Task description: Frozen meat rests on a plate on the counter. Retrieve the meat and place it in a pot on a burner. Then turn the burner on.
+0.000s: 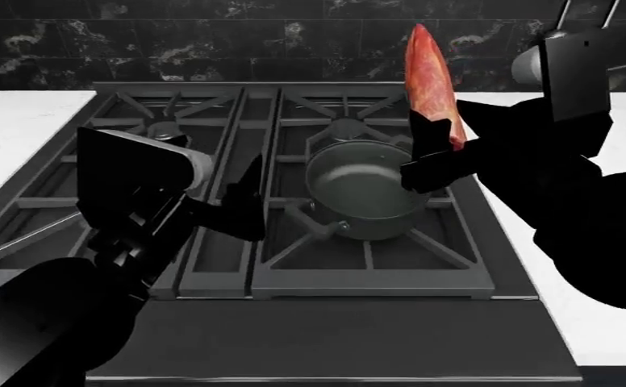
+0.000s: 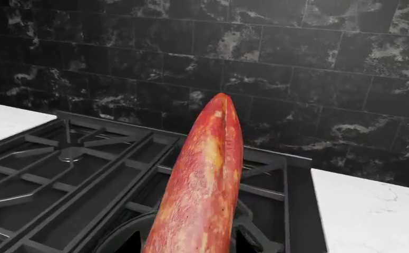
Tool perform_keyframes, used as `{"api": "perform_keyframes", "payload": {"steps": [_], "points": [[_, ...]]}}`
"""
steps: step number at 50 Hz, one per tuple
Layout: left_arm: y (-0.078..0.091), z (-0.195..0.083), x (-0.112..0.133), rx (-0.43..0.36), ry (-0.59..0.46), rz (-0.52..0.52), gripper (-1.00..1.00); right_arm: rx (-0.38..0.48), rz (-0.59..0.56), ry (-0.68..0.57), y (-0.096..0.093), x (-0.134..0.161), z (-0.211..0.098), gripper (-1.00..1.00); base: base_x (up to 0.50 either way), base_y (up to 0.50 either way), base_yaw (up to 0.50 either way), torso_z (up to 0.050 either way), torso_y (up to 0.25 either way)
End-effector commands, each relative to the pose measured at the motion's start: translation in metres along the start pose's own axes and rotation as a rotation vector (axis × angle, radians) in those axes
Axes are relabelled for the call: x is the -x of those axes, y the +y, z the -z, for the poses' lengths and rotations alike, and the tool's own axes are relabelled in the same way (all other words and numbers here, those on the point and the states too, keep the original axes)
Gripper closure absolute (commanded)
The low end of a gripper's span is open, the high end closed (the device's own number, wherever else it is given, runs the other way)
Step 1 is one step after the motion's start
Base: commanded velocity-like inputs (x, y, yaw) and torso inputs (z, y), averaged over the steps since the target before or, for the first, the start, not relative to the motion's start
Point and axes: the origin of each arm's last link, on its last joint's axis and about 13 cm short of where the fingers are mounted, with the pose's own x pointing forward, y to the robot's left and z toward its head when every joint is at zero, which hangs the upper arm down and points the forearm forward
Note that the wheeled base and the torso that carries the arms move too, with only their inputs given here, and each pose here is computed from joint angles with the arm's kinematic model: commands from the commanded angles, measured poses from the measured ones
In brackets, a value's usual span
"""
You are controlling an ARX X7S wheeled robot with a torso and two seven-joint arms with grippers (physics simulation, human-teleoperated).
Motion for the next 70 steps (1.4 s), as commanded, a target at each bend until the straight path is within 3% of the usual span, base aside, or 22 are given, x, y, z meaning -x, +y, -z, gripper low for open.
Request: {"api": "perform_keyframes", "payload": {"steps": [1,12,26,43,70], "points": [[0.001,0.001,-0.003,0.003,0.003,-0.002,-1.0,0.009,-0.049,-0.023,-0.004,-0.021,-0.002,1.0,0.0,0.0,0.0,0.0,0.0],[0.002,0.004,-0.004,0.003,0.008,-0.004,-1.0,-0.028,-0.083,-0.029,-0.01,-0.046,0.005,1.0,0.0,0.0,0.0,0.0,0.0],[0.006,0.001,-0.005,0.034,-0.006,-0.006,-1.0,-0.151,-0.124,-0.004,-0.012,-0.093,0.028,1.0,0.0,0.0,0.0,0.0,0.0],[0.009,-0.004,-0.005,0.056,-0.02,-0.015,-1.0,-0.195,-0.149,0.056,-0.009,-0.1,0.039,1.0,0.0,0.0,0.0,0.0,0.001],[0.009,0.0,-0.007,0.056,-0.005,-0.006,-1.0,-0.181,-0.168,0.12,-0.006,-0.1,0.043,1.0,0.0,0.0,0.0,0.0,0.0]]}}
